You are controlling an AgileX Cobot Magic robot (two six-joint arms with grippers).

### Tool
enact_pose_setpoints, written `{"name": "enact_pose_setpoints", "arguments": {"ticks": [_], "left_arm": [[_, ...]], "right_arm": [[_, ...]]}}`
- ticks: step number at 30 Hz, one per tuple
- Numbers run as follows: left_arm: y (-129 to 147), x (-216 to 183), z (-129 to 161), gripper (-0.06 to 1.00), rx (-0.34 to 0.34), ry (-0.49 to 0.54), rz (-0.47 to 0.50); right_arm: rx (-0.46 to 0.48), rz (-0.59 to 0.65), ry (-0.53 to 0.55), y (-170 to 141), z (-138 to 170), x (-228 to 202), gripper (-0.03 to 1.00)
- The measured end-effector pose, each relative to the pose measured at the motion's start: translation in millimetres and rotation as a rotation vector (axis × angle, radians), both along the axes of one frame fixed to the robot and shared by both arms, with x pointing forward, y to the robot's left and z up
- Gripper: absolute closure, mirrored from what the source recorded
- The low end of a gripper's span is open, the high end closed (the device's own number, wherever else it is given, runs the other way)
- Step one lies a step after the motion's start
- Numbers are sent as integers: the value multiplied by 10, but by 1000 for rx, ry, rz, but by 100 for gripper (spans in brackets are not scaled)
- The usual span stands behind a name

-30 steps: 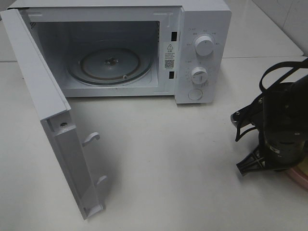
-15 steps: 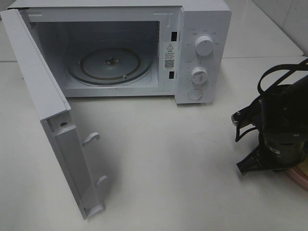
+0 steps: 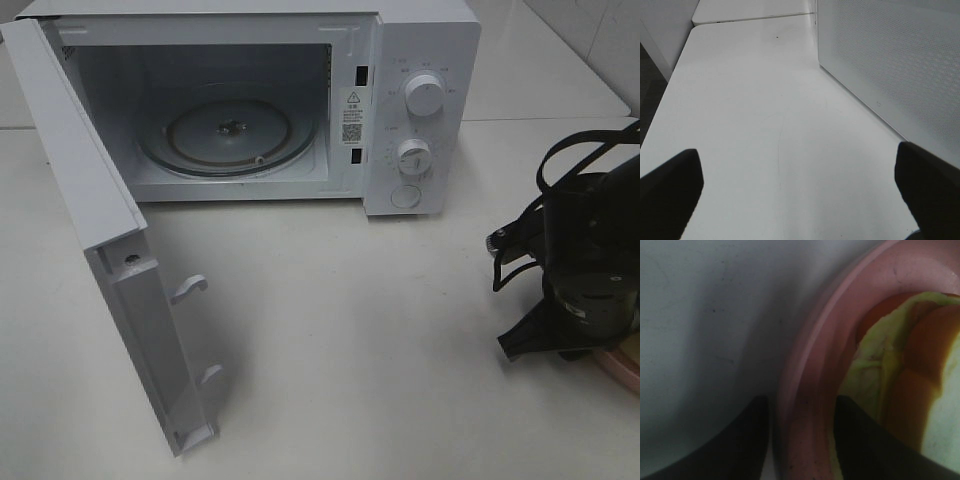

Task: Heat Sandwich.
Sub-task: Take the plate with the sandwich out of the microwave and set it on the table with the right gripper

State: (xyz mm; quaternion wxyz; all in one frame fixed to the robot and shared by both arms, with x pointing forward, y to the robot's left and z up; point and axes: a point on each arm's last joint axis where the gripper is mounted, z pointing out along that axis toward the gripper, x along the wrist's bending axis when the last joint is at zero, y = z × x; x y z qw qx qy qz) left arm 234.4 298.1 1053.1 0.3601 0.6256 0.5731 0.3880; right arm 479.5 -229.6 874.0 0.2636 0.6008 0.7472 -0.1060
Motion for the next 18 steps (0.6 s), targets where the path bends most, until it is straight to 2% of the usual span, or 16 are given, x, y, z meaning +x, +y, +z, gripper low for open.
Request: {"name": "enact_pose_setpoints", "arguments": {"ticks": [6, 11, 18], "left_arm": [[0, 0, 0, -4, 0, 0, 0], [0, 0, 0, -4, 0, 0, 0], [0, 0, 0, -4, 0, 0, 0]], "right_arm": [[22, -11, -14, 8, 57, -7, 39], [93, -11, -50, 39, 224, -26, 25], [152, 15, -45, 59, 403, -88, 21]]}}
